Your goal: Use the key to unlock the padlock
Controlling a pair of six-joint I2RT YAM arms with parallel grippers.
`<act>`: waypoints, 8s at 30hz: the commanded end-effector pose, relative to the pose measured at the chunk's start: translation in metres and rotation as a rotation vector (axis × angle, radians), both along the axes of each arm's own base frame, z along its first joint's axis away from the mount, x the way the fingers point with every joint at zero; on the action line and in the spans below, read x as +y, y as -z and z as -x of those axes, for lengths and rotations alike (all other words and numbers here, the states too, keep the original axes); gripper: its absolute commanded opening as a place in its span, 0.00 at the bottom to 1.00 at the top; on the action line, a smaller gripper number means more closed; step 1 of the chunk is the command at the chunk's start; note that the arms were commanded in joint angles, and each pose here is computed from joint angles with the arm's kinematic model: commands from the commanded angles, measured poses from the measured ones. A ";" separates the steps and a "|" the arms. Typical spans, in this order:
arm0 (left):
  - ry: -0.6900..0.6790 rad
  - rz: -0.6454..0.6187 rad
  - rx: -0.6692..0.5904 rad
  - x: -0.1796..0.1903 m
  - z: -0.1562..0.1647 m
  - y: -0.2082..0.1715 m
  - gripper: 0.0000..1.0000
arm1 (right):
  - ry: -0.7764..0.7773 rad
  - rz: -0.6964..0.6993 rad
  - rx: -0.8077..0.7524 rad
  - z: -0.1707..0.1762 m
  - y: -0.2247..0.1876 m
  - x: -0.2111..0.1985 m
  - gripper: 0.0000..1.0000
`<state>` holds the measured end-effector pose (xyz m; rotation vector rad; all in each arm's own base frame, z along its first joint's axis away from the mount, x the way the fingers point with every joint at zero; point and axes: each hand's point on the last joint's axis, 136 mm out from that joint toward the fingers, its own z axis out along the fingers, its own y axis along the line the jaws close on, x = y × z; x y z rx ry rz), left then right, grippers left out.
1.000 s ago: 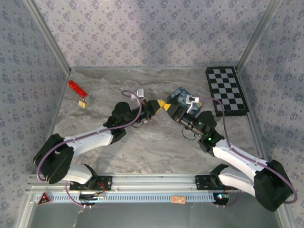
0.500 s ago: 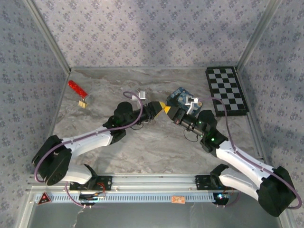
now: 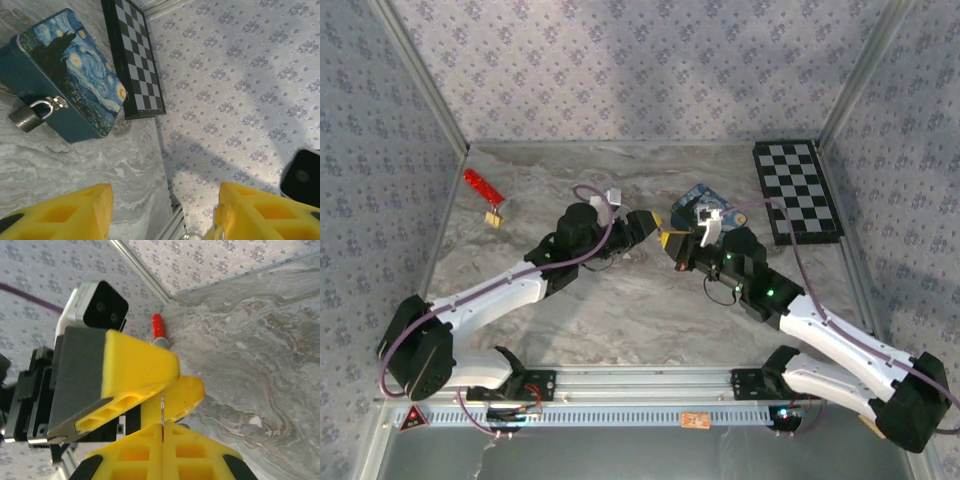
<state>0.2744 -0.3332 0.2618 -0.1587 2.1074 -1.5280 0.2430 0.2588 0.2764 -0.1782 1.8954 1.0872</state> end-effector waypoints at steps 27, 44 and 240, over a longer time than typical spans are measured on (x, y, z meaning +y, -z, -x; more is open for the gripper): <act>0.041 -0.090 0.070 -0.007 -0.002 -0.002 0.31 | 0.108 0.351 -0.174 -0.006 0.015 0.015 0.00; 0.048 -0.103 0.080 -0.009 -0.004 0.002 0.15 | 0.107 0.388 -0.187 -0.007 0.023 0.020 0.00; 0.367 -0.999 -0.401 -0.130 -0.178 0.132 1.00 | 0.413 0.162 0.224 0.011 0.039 -0.138 0.00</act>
